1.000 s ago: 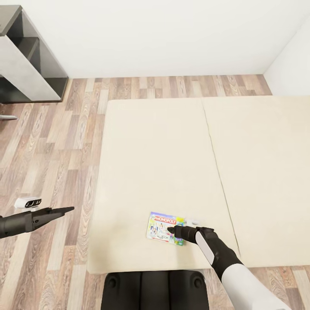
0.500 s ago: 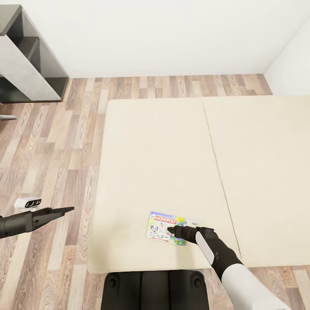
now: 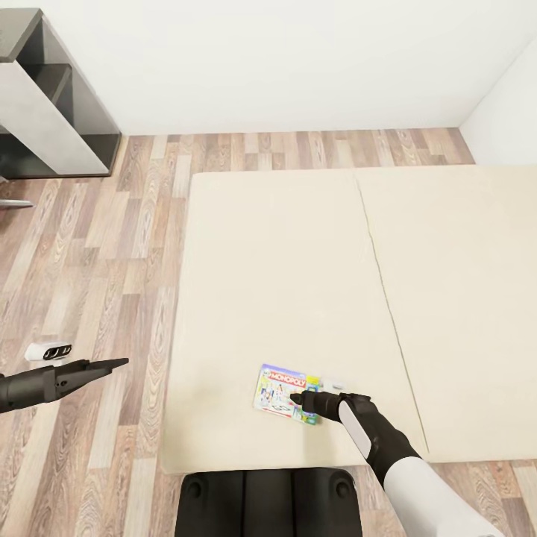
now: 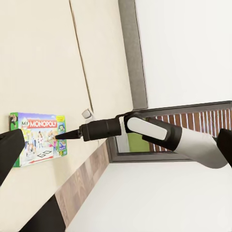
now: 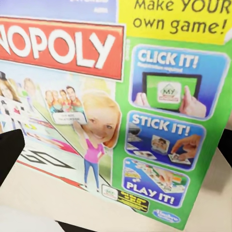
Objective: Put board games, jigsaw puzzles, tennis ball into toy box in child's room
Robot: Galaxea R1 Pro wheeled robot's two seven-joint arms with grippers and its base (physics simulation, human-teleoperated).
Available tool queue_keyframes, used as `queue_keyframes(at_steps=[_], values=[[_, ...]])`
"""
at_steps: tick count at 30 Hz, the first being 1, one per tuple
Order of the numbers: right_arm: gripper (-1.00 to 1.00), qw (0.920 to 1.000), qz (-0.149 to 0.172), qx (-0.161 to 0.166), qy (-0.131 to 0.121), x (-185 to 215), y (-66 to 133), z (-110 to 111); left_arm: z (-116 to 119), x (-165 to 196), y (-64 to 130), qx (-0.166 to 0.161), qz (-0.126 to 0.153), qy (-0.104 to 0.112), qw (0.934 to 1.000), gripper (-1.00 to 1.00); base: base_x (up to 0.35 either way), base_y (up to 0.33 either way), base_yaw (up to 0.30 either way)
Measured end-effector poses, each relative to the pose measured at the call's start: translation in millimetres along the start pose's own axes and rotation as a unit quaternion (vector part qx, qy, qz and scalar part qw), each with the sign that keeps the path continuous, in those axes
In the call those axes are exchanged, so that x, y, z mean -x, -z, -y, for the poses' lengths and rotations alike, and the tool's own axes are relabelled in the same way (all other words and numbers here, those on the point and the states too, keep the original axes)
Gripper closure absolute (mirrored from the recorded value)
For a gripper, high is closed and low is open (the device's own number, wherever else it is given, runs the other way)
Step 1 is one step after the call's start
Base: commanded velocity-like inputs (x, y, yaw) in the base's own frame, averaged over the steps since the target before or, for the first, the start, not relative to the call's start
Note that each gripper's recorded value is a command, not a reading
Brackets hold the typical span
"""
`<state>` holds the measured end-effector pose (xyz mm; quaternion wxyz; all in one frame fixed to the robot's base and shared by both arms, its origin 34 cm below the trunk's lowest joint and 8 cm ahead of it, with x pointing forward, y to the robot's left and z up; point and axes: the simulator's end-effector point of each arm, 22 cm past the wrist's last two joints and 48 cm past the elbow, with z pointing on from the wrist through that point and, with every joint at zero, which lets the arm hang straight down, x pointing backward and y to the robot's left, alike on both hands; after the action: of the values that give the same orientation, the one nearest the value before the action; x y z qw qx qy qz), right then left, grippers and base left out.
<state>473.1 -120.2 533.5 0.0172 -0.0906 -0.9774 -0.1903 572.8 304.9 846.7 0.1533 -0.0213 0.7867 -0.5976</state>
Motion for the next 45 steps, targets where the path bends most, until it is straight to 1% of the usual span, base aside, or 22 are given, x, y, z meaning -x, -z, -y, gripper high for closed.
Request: queue_keyframes(at_steps=[7,17,35,45], values=[[-1.0,1.0,0.0,0.0,0.0,0.0,-0.1,-0.6,-0.1,-0.2,0.0,0.0,0.0,0.0,1.0,-1.0,0.0,0.013,0.0],[-1.0,1.0,0.0,0.001,0.0,0.0,-0.2,-0.8,0.0,0.0,0.0,0.0,0.0,0.0,1.0,-1.0,0.0,0.124,0.0],[-1.0,1.0,-0.001,0.0,0.0,-1.1,-0.2,0.1,0.0,-0.1,0.0,0.0,0.0,0.0,1.0,-1.0,0.0,0.017,0.0],[-1.0,1.0,0.0,0.0,0.0,-0.9,-0.1,0.1,0.1,0.1,0.0,0.0,0.0,0.0,1.0,-1.0,0.0,0.178,0.0]])
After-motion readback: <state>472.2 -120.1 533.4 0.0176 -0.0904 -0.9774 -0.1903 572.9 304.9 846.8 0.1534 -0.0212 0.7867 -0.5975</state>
